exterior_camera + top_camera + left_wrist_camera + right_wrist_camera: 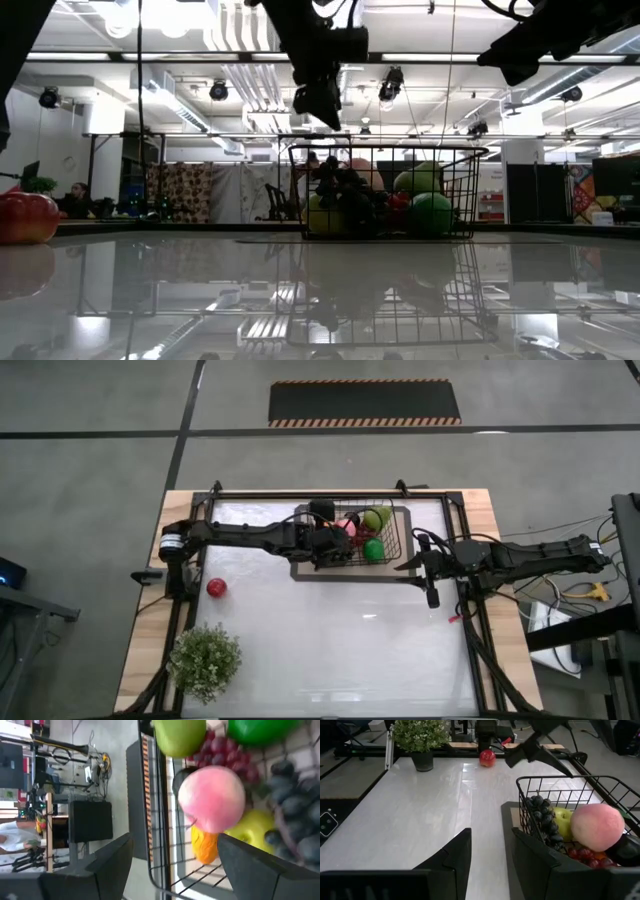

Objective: Build produce basket
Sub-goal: Put the red apple into the black wire basket

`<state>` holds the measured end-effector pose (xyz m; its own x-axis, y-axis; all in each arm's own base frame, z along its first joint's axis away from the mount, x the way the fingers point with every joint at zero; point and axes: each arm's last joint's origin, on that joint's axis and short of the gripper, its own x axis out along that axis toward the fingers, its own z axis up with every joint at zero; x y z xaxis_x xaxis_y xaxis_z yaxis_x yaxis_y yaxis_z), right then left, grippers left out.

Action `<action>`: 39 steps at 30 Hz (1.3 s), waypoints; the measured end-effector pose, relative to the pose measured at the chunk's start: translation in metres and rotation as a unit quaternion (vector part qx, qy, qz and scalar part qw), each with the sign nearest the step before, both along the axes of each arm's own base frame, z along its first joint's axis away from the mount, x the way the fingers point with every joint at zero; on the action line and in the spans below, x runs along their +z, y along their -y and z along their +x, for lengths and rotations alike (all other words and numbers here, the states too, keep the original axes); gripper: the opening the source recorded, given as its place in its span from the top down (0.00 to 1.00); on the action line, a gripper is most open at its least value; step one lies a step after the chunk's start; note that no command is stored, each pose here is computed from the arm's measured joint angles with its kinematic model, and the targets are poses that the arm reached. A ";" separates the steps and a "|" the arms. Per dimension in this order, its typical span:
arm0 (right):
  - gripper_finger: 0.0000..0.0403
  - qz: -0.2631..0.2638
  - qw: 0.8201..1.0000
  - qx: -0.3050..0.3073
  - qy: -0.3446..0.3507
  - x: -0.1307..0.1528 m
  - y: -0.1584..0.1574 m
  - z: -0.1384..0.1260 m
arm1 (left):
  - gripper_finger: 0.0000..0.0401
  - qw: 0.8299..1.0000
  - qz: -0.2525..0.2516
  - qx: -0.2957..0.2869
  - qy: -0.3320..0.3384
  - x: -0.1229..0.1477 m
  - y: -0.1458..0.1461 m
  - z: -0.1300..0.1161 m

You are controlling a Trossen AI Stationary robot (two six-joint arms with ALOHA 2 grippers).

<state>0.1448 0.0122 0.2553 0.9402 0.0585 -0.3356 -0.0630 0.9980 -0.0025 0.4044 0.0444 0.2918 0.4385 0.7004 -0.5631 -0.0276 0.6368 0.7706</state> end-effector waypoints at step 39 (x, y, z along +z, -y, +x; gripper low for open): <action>0.69 -0.001 1.000 0.000 -0.011 -0.006 0.000 0.002 | 0.33 0.803 -0.287 0.522 -0.015 -0.033 0.069 -0.150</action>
